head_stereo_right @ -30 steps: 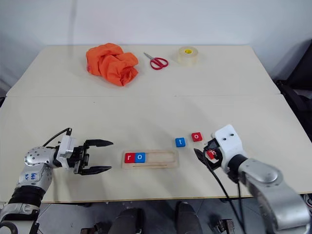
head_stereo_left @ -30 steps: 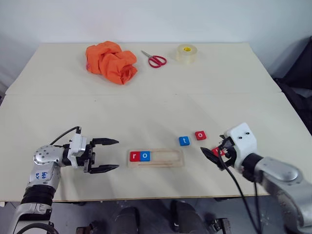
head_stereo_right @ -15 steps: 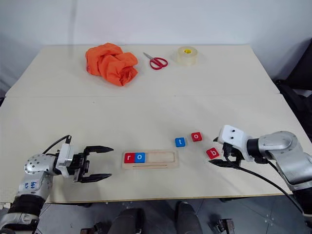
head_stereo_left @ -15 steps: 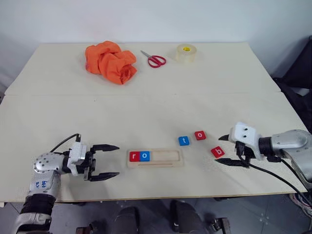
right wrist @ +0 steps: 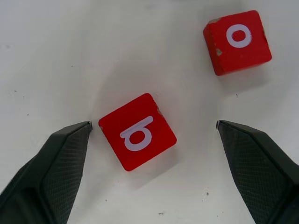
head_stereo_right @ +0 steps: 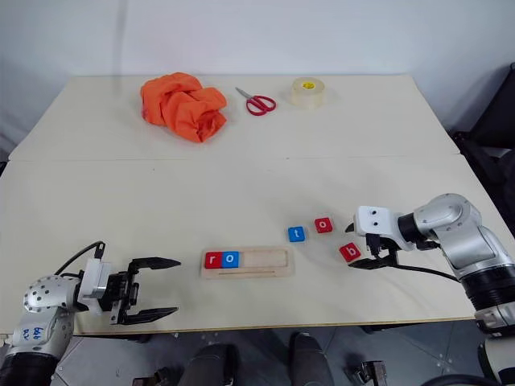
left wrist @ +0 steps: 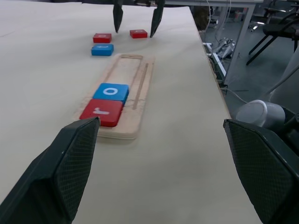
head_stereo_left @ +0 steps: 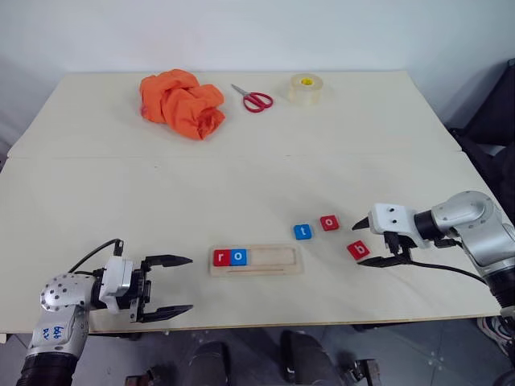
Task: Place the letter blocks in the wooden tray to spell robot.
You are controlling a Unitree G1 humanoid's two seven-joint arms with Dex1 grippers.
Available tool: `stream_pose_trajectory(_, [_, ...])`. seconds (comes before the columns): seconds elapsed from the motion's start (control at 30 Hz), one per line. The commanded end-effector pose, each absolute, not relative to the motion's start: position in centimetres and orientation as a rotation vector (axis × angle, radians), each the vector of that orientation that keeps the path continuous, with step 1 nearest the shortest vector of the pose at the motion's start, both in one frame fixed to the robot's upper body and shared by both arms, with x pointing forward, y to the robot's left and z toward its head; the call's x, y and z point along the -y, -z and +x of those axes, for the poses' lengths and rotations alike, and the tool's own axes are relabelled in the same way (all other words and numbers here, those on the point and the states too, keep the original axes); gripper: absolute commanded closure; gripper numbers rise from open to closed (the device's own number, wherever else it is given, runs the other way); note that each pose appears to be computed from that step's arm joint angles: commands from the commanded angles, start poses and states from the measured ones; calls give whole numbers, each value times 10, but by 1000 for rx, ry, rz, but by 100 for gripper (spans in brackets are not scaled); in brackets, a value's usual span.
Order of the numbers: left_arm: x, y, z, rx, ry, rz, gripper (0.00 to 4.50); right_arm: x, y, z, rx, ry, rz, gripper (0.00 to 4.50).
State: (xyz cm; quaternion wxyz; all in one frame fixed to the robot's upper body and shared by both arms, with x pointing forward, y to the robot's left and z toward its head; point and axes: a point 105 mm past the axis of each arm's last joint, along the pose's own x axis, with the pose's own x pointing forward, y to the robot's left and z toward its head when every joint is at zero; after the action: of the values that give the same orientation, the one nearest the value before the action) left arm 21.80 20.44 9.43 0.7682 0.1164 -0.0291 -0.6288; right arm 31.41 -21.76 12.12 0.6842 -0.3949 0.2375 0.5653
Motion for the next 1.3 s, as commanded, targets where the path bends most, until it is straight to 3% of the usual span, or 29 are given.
stream_pose_trajectory(0.03, [-205,-102,215,101,1340,259,0,218,-118,316,-541,-1271,-899,133])
stream_pose_trajectory(0.2, [-205,-103,214,104,1332,258,0,211,-126,319,-496,-1258,-867,301])
stream_pose_trajectory(0.4, [-206,-104,220,103,1350,260,0,203,-147,318,-438,-1214,-779,304])
stream_pose_trajectory(0.53, [-212,-104,233,97,1373,270,0,176,-183,306,-368,-1149,-679,304])
stream_pose_trajectory(0.73, [-214,-100,244,87,1403,278,0,131,-180,278,-432,-1226,-679,304])
stream_pose_trajectory(1.0, [-215,-105,253,97,1416,310,0,60,-167,279,-407,-1261,-700,304])
stream_pose_trajectory(1.3, [-203,-108,244,121,1448,305,0,30,-148,279,-446,-1293,-775,304])
